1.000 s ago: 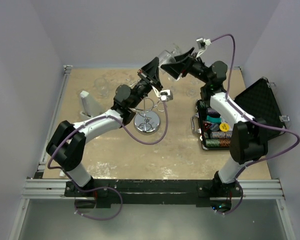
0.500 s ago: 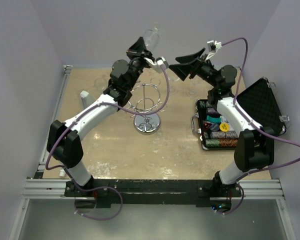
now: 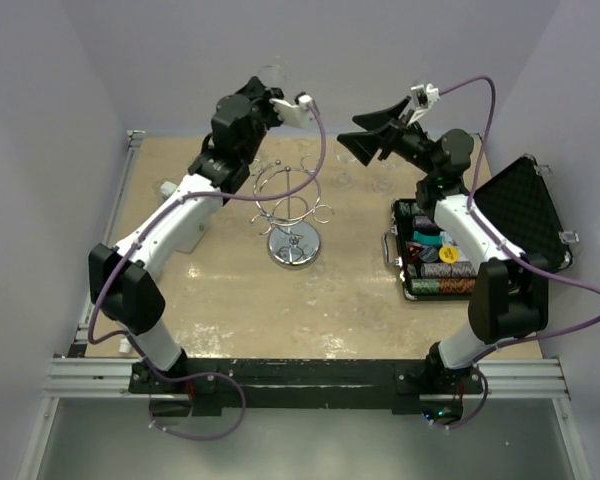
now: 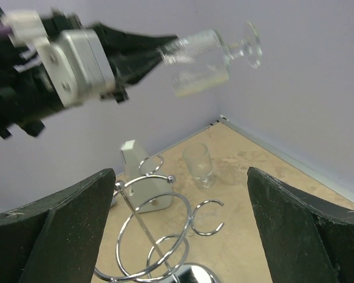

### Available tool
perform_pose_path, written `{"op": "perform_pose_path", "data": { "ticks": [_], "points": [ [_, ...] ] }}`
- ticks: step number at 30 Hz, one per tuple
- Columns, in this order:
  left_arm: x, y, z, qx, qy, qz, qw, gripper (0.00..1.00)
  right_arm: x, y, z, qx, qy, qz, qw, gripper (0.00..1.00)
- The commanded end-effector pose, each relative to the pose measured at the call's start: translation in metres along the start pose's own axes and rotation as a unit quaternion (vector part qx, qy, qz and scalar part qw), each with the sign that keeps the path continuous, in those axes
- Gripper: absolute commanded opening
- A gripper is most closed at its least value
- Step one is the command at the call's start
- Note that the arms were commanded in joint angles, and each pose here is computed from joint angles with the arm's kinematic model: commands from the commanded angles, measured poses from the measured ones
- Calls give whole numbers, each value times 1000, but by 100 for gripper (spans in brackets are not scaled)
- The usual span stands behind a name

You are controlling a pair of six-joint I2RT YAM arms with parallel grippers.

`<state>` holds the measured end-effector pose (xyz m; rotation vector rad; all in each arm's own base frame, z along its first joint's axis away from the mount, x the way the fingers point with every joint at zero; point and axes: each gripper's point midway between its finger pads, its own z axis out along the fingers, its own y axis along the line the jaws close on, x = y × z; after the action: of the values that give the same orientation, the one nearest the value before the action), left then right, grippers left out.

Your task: Take the wine glass off the wine glass rack

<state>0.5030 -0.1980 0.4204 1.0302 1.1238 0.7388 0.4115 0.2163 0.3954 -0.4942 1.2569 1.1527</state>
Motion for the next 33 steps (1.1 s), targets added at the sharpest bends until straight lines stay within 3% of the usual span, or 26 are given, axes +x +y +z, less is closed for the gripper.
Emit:
{"op": "perform_pose_path", "data": {
  "ticks": [1, 6, 11, 14, 23, 33],
  "points": [
    [26, 100, -19, -88, 62, -61, 992, 0, -20, 0, -2, 16, -3, -57, 998, 99],
    [68, 99, -23, -49, 120, -88, 988, 0, -17, -8, -3, 31, -1, -56, 998, 99],
    [113, 65, -37, 32, 193, -95, 976, 0, -11, -23, -1, 53, 6, -47, 997, 98],
    [137, 46, -49, 75, 229, -116, 964, 0, -12, -47, 0, 109, 9, -51, 993, 99],
    [146, -40, -95, 292, 238, -210, 902, 0, -8, -64, 4, 123, 15, -35, 992, 98],
    [157, -110, -134, 434, 267, -191, 839, 0, 3, -74, 2, 136, 20, -16, 990, 98]
  ]
}}
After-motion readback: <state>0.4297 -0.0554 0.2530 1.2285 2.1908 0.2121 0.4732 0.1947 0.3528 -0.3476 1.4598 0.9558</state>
